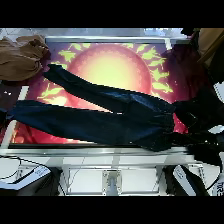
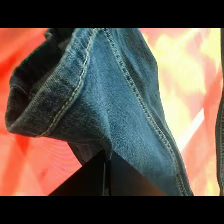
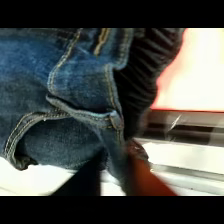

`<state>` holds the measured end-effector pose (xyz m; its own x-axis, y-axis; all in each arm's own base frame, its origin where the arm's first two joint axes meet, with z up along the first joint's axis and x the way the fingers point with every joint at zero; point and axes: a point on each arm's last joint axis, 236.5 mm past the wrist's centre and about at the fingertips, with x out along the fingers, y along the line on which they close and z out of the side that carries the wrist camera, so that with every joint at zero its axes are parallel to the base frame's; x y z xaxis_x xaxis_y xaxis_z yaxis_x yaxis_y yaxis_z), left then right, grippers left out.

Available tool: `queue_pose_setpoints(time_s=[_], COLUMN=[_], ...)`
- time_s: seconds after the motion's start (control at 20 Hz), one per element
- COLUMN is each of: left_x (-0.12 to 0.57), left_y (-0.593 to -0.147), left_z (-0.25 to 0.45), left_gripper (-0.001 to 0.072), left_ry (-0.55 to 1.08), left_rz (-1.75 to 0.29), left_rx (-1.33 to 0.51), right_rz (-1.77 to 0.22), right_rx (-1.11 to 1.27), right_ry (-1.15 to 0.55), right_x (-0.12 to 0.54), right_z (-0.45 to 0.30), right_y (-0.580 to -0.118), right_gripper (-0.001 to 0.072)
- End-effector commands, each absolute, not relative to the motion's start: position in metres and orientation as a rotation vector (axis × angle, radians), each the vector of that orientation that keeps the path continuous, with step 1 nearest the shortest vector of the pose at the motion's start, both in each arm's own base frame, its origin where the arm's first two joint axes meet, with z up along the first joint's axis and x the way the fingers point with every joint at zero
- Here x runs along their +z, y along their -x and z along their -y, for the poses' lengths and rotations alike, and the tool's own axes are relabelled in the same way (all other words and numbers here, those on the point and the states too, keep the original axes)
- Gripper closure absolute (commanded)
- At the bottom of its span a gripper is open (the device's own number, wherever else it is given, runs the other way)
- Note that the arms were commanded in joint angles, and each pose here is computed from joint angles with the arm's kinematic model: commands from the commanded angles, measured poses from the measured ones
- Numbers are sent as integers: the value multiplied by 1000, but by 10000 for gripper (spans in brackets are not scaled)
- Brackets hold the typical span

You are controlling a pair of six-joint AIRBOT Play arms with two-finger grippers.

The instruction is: Fold the clothes and pants, and hang the long-sleeved shirts on hangers.

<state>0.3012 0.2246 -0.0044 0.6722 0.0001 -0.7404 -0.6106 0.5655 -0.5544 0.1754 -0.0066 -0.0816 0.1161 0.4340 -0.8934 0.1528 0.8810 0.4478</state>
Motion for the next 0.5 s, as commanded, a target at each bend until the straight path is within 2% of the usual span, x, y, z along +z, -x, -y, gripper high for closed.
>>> queue_pose_setpoints(time_s=[0.0,0.3,0.45], left_x=[-2,47,83], left_y=[-302,-308,-306], left_z=[-221,-237,-236], left_gripper=[693,694,694], left_ry=[929,816,742], left_rz=[-766,-684,-669], left_rx=[404,412,400], right_rz=[-1499,-1615,-1574], right_rx=[272,92,52], right_ry=[-467,-87,-39], right_x=[-78,-11,0], right_z=[10,106,120], right_y=[-174,-169,-181], right_gripper=[673,674,674])
